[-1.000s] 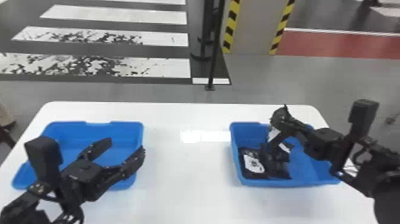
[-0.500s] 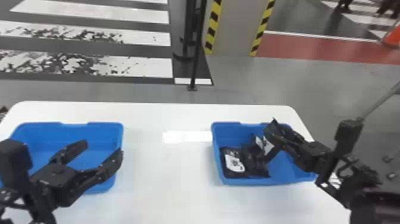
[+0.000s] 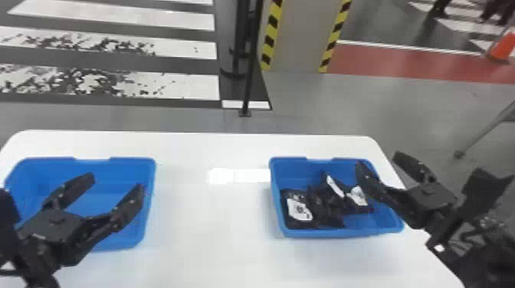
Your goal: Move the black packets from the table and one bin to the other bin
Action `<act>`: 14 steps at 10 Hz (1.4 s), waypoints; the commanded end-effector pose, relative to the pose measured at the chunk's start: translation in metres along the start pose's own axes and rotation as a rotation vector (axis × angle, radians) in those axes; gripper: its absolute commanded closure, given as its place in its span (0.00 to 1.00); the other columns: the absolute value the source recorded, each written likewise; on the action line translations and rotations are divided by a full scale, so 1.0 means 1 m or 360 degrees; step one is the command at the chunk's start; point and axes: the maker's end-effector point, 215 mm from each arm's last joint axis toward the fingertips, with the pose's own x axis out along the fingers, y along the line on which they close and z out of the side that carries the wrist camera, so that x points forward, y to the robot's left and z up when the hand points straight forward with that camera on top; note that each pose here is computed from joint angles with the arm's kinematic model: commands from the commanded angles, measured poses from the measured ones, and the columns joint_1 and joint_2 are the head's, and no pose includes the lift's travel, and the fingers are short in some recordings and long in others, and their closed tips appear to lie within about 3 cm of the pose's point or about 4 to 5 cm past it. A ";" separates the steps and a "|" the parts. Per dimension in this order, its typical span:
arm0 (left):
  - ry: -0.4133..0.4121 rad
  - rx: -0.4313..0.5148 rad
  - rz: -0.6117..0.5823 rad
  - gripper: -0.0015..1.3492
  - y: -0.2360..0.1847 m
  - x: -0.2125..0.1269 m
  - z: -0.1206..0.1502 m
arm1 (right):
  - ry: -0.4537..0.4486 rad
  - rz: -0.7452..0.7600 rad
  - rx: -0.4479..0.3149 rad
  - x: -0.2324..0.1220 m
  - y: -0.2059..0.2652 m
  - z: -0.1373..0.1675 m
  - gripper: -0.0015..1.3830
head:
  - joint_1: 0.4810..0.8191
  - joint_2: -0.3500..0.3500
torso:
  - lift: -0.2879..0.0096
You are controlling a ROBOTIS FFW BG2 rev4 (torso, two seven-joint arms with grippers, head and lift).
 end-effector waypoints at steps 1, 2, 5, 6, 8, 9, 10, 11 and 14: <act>-0.0119 0.0040 0.0093 0.11 0.011 -0.016 0.021 | 0.0007 -0.0005 0.0001 -0.019 0.008 -0.001 0.10 | 0.63 0.22 | 0.60; -0.0187 0.0102 0.0167 0.11 0.022 -0.028 0.033 | 0.0015 0.0011 -0.0001 -0.027 0.017 -0.002 0.10 | 0.63 0.24 | 0.60; -0.0321 0.0145 0.0353 0.11 0.029 -0.060 0.041 | -0.0121 -0.0048 -0.0023 -0.050 0.027 0.010 0.10 | 0.63 0.32 | 0.60; -0.0376 0.0138 0.0428 0.11 0.027 -0.077 0.040 | -0.0174 -0.0082 -0.0017 -0.058 0.031 0.013 0.10 | 0.63 0.33 | 0.60; -0.0444 0.0111 0.0490 0.11 0.030 -0.096 0.046 | -0.0201 -0.0099 0.0048 -0.073 0.051 0.014 0.10 | 0.63 0.34 | 0.60; -0.0458 0.0128 0.0507 0.11 0.026 -0.106 0.055 | -0.0209 -0.0097 0.0018 -0.078 0.059 0.024 0.10 | 0.63 0.36 | 0.60; -0.0445 0.0118 0.0520 0.11 0.024 -0.112 0.059 | -0.0203 -0.0093 0.0010 -0.081 0.063 0.028 0.10 | 0.63 0.38 | 0.60; -0.0423 0.0125 0.0524 0.11 0.023 -0.119 0.062 | -0.0148 -0.0074 0.0013 -0.081 0.069 0.024 0.10 | 0.63 0.39 | 0.60; -0.0402 0.0166 0.0544 0.11 0.022 -0.122 0.066 | -0.0131 -0.0020 0.0019 -0.075 0.088 0.028 0.10 | 0.63 0.44 | 0.60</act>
